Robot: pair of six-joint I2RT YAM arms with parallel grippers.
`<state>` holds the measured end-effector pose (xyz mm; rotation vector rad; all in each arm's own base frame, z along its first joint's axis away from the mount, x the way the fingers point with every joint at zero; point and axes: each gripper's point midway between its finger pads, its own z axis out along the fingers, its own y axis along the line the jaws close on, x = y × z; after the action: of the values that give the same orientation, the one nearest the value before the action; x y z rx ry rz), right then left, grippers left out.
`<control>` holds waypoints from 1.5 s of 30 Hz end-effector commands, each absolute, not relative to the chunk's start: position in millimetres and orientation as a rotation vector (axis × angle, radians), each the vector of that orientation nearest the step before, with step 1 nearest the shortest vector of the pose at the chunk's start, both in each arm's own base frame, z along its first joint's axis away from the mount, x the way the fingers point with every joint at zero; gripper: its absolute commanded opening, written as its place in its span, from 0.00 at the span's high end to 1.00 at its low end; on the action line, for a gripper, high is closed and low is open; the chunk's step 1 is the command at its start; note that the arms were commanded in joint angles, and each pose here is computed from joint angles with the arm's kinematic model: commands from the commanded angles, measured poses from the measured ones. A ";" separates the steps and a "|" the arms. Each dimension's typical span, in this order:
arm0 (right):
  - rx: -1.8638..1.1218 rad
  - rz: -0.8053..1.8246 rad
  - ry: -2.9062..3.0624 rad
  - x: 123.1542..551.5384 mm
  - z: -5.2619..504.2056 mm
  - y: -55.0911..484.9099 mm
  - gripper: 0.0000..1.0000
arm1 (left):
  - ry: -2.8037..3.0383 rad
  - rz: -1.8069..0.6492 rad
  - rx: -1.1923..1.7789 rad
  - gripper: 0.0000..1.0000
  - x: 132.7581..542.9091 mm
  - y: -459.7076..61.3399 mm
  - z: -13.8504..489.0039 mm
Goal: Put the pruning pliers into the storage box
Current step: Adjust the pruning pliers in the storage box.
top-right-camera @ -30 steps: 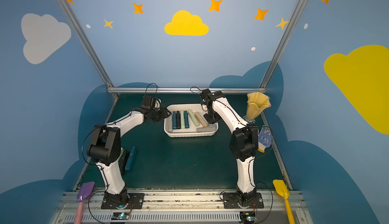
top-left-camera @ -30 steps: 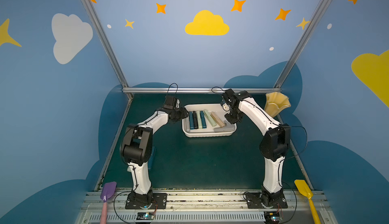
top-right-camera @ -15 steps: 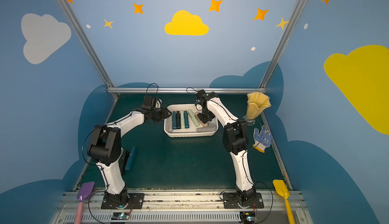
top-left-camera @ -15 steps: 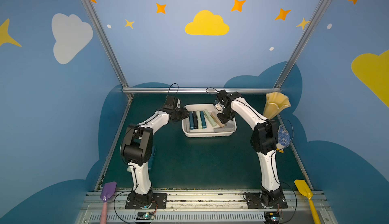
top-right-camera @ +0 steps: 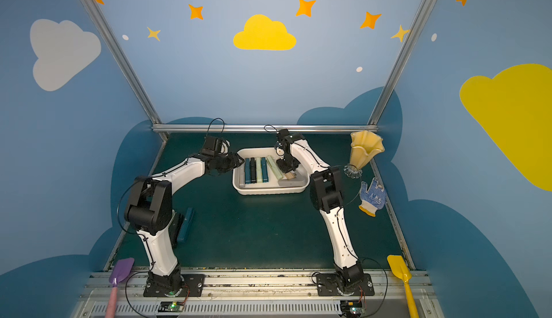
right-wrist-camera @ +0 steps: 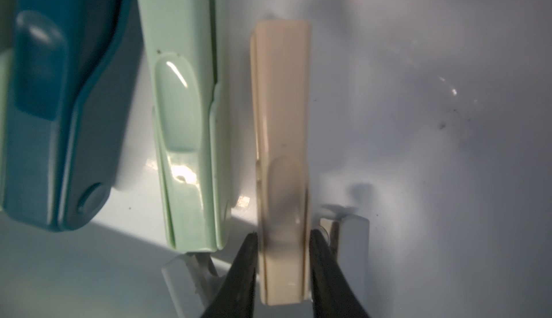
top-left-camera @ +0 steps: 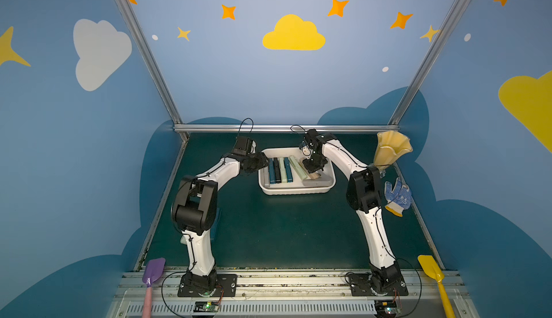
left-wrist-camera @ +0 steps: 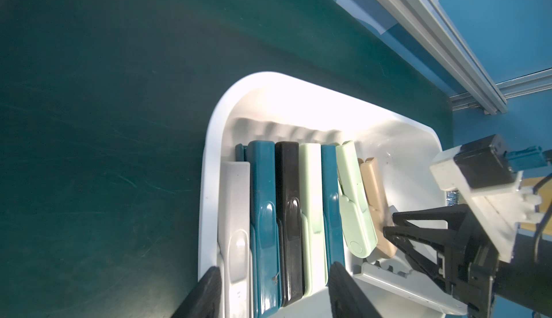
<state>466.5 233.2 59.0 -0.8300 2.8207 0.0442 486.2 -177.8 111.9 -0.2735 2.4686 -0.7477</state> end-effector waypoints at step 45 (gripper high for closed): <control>-0.399 0.363 2.529 413.4 170.7 327.3 0.58 | 2.198 -0.415 -0.548 0.28 409.9 -36.1 242.0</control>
<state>437.9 286.8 171.4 -0.5044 2.5539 0.2346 439.1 -71.6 248.1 -0.4390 2.1677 -0.5529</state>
